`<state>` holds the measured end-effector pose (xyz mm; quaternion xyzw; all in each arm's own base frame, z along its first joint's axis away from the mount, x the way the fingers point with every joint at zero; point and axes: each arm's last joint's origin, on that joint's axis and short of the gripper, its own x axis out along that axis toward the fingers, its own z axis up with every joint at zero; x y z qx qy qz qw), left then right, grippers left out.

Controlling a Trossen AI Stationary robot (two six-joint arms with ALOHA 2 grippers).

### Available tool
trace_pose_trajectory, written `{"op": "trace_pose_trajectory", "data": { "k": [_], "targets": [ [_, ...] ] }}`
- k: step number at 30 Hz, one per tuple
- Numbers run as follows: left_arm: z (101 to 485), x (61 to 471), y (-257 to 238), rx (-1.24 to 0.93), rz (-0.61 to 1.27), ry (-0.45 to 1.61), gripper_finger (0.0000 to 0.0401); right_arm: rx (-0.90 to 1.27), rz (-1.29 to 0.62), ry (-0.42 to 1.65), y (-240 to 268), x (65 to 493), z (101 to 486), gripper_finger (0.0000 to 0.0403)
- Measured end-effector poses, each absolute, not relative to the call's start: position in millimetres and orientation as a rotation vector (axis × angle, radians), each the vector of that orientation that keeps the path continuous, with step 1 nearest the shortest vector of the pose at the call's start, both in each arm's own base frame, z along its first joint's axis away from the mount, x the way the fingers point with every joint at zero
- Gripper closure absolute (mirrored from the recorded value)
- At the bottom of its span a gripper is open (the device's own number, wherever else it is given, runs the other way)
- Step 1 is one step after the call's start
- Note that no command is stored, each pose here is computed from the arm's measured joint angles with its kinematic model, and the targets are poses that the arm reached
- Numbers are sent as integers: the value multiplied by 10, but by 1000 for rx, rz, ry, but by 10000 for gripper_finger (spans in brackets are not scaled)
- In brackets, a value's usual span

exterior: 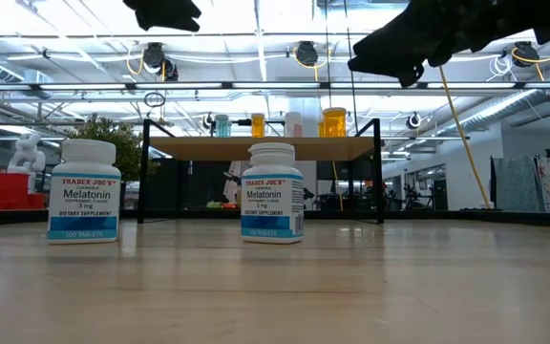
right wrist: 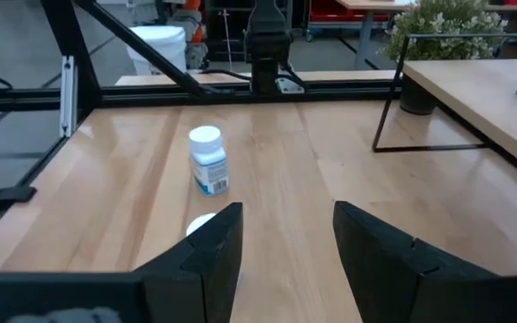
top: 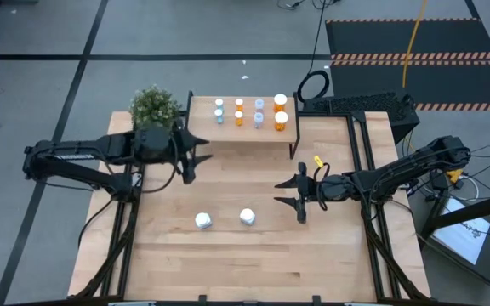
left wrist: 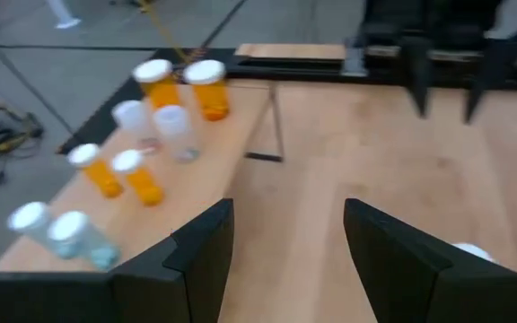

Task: Pick and place medicine bottles onto shelf by color
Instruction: Put the right white medicine bottle on the shelf

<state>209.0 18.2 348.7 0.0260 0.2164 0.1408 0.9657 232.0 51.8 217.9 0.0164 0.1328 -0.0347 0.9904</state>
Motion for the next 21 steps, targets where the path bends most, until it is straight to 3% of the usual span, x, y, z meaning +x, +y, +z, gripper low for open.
{"op": "trace_pose_trajectory", "data": {
  "k": [21],
  "targets": [
    [3059, 2330, -644, 86, 115, 659, 187, -66, -91, 214, 435, 2352, 2235, 234]
  ]
}}
